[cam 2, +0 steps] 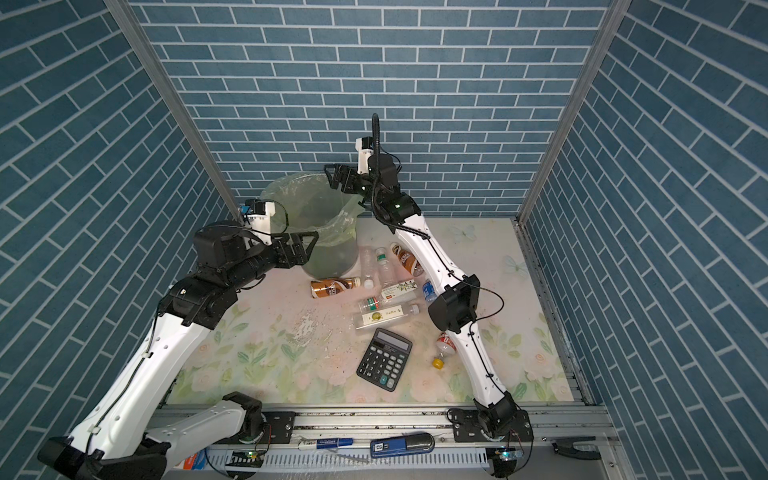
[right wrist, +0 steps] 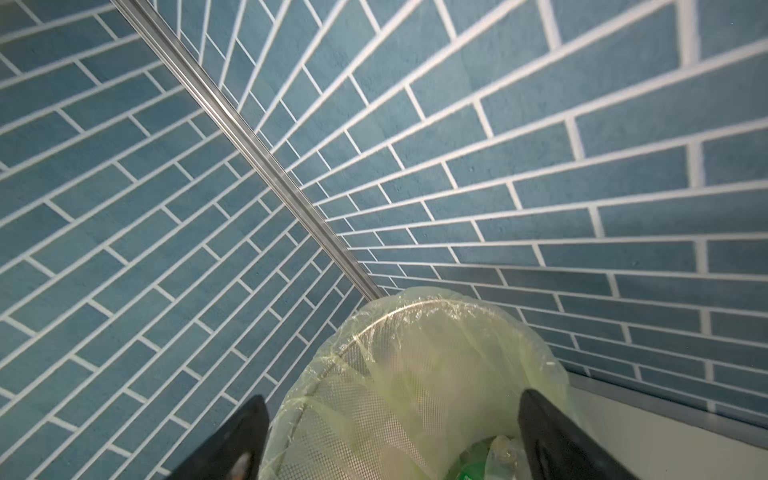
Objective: Throw the plastic bottles in the bin
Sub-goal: 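Withdraw the right arm while the left gripper moves toward the brown Nescafe bottle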
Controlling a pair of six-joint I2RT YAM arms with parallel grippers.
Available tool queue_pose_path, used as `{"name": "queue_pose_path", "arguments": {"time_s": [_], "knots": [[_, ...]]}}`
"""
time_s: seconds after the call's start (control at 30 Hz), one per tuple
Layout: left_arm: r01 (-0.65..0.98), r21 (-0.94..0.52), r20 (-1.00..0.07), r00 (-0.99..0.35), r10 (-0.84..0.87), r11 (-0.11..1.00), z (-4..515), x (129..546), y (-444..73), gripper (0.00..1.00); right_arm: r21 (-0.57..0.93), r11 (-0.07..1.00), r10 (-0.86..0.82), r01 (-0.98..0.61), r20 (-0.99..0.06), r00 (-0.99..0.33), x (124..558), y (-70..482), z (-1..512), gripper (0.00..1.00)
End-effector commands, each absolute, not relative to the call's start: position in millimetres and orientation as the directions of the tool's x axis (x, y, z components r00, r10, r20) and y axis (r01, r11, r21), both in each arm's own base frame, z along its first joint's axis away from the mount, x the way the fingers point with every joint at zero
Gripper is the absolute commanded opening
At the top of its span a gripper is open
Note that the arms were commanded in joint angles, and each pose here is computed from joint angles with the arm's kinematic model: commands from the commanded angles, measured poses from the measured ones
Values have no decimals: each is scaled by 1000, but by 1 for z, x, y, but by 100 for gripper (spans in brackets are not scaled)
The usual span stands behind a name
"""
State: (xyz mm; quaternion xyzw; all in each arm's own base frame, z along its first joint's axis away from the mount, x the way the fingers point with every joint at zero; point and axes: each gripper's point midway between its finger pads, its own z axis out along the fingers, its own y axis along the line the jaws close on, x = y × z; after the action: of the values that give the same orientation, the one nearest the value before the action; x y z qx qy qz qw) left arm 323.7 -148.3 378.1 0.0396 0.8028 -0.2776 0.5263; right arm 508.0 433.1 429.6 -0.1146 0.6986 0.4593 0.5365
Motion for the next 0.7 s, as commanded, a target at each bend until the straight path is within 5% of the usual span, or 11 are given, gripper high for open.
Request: {"name": "queue_pose_path", "arguments": {"time_s": [0.0,0.67], "knots": [[360,-402,-858,-470,-209,842,365,321,-148,99,474,531,408,-702,-870,-278,485,399,507,96],[213,-495,-710,-659,-250,843,263,318,-142,99,405,623,233,-669,-913,-336,438,327,461,99]]}}
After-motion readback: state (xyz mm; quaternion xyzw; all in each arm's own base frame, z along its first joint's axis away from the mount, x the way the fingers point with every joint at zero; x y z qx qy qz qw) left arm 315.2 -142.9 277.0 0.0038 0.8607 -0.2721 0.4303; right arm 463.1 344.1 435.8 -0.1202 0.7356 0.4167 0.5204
